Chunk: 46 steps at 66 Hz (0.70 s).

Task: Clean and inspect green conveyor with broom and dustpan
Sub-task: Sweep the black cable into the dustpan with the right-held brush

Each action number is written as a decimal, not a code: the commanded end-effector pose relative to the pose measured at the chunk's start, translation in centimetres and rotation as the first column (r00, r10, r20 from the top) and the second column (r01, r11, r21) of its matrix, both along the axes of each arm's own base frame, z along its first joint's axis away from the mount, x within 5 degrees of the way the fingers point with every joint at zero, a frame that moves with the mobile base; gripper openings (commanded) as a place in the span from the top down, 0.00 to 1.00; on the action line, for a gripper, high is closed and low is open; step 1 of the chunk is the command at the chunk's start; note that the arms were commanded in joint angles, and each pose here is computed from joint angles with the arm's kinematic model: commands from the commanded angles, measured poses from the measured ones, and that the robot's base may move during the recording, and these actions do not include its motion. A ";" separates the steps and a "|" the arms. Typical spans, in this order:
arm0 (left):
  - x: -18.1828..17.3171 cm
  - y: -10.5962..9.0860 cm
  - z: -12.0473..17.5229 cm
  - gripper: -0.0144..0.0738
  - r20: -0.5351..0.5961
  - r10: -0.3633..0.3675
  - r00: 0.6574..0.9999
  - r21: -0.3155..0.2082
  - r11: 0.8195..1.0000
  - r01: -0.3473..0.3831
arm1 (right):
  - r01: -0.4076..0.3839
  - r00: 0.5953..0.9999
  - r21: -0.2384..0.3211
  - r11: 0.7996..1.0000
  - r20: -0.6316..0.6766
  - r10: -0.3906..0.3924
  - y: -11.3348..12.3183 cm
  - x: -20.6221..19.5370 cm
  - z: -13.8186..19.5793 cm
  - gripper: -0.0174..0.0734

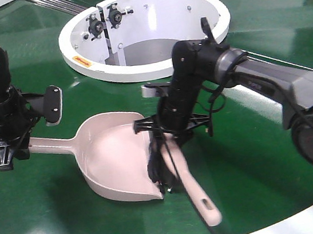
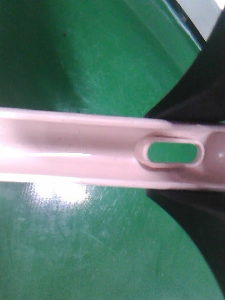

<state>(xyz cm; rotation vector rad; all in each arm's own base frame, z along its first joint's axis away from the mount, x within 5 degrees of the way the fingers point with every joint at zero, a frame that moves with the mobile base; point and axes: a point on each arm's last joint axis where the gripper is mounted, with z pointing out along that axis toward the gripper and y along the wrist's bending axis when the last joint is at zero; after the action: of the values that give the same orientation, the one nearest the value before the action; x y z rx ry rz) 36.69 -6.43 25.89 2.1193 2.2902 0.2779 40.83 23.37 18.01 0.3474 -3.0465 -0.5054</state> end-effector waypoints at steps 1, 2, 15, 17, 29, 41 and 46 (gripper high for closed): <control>-0.6 -0.4 2.5 0.84 0.059 0.015 0.998 -0.039 0.999 -0.013 | -0.036 0.999 0.106 0.994 0.014 0.035 2.5 -0.9 3.3 0.81; -0.6 -0.4 2.5 0.84 0.059 0.015 0.998 -0.039 0.999 -0.013 | -0.038 0.999 0.111 0.993 0.016 0.036 2.8 -0.9 3.3 0.81; -0.6 -0.4 2.5 0.84 0.059 0.015 0.998 -0.039 0.999 -0.013 | -0.053 0.997 0.170 0.984 0.070 0.041 5.3 -0.6 4.8 0.81; -0.6 -0.4 2.5 0.84 0.059 0.015 0.998 -0.039 0.999 -0.013 | -0.051 0.996 0.174 0.983 0.076 0.038 5.5 -0.6 5.0 0.81; -0.6 -0.4 2.5 0.84 0.059 0.015 0.998 -0.039 0.999 -0.013 | -0.046 0.993 0.201 0.979 0.113 0.024 5.6 -0.4 6.5 0.81; -0.6 -0.4 2.5 0.84 0.059 0.015 0.998 -0.039 0.999 -0.013 | -0.053 0.986 0.220 0.974 0.168 0.016 5.3 -0.7 9.0 0.81; -0.6 -0.4 2.5 0.84 0.059 0.015 0.998 -0.039 0.999 -0.013 | -0.059 0.980 0.210 0.976 0.201 0.016 4.9 -0.9 10.1 0.81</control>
<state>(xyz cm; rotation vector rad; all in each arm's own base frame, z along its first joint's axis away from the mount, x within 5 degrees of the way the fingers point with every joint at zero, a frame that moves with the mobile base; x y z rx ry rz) 36.69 -6.45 25.88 2.1177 2.2903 0.2740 41.23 29.32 21.78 0.4282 -3.1162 -0.7627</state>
